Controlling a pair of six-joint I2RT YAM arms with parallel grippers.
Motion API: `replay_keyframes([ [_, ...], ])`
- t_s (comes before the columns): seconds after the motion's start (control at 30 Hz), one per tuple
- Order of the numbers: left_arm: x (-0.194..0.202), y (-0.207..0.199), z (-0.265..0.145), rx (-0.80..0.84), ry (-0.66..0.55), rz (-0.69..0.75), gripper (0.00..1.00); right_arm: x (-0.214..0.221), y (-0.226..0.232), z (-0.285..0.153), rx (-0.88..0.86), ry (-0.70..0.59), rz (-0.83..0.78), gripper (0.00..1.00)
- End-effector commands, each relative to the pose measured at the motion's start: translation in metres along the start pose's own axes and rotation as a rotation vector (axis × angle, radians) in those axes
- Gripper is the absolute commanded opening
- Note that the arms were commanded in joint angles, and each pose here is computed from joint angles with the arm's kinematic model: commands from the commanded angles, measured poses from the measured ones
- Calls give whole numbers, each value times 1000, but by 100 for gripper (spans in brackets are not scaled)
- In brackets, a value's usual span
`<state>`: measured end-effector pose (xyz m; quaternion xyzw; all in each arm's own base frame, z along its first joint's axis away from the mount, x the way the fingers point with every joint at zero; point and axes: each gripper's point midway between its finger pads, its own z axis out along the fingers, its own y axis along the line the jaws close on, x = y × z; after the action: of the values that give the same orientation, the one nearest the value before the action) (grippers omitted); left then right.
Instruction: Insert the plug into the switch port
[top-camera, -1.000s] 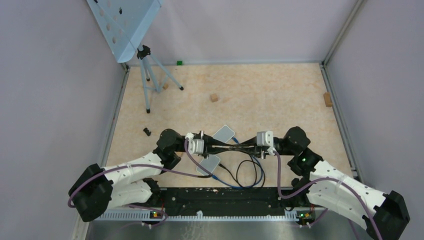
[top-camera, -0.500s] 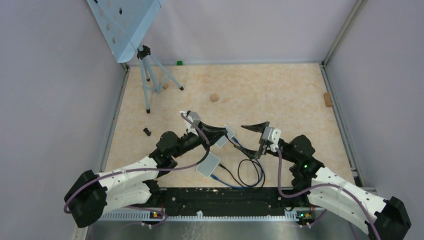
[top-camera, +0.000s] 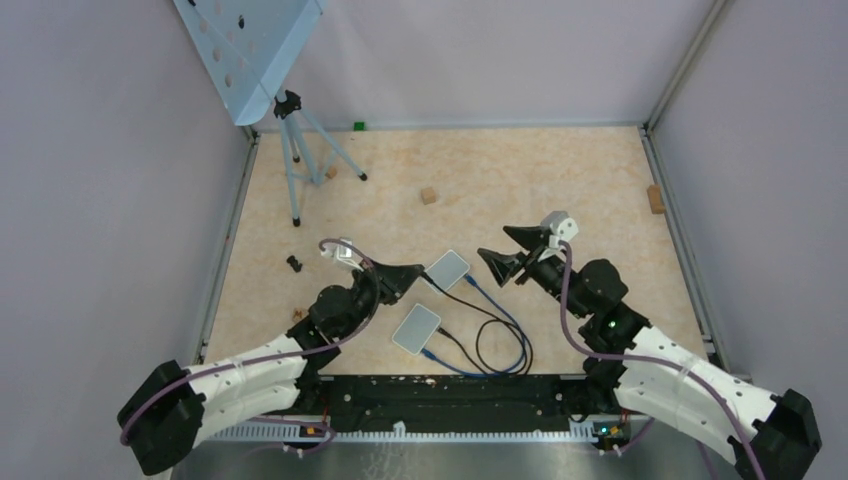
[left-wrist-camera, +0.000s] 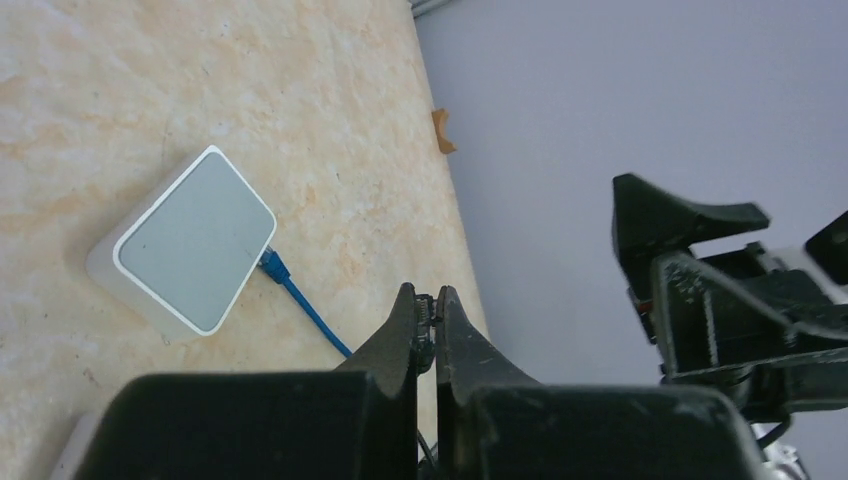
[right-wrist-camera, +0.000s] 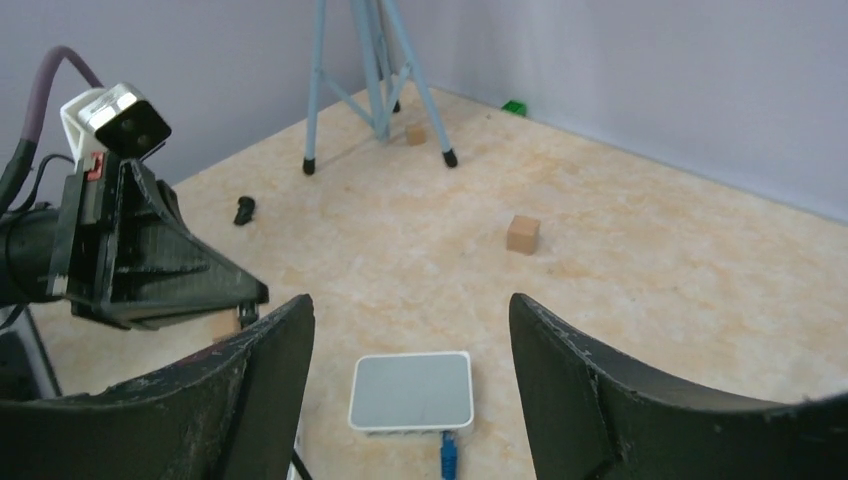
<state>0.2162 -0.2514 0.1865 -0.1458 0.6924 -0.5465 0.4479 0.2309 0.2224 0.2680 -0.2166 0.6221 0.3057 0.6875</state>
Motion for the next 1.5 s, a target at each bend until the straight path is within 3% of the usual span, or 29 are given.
replay_keyframes([
  [0.0, -19, 3, -10, -33, -111, -275, 0, 12, 26, 8, -142, -16, 38, 65],
  [0.13, -29, 18, -20, -96, -179, -373, 0, 16, 54, 19, -282, -36, 1, 62],
  [0.37, -44, 21, -28, -128, -246, -334, 0, 29, 115, 53, -492, 32, -135, 59],
  [0.43, -44, 21, -29, -120, -244, -337, 0, 28, 124, 63, -503, 17, -135, 54],
  [0.67, -39, 12, -31, -43, -215, -326, 0, 44, 135, 86, -492, -7, -112, 51],
  [0.87, -35, 12, -35, -26, -200, -337, 0, 63, 141, 90, -523, 15, -109, 50],
  [1.03, -36, 14, -39, -14, -210, -351, 0, 76, 144, 93, -534, 43, -107, 40],
  [1.33, -38, 13, -40, -2, -217, -346, 0, 85, 155, 96, -572, 52, -88, 37],
  [1.47, -38, 12, -40, -1, -219, -348, 0, 89, 159, 99, -586, 63, -84, 30],
])
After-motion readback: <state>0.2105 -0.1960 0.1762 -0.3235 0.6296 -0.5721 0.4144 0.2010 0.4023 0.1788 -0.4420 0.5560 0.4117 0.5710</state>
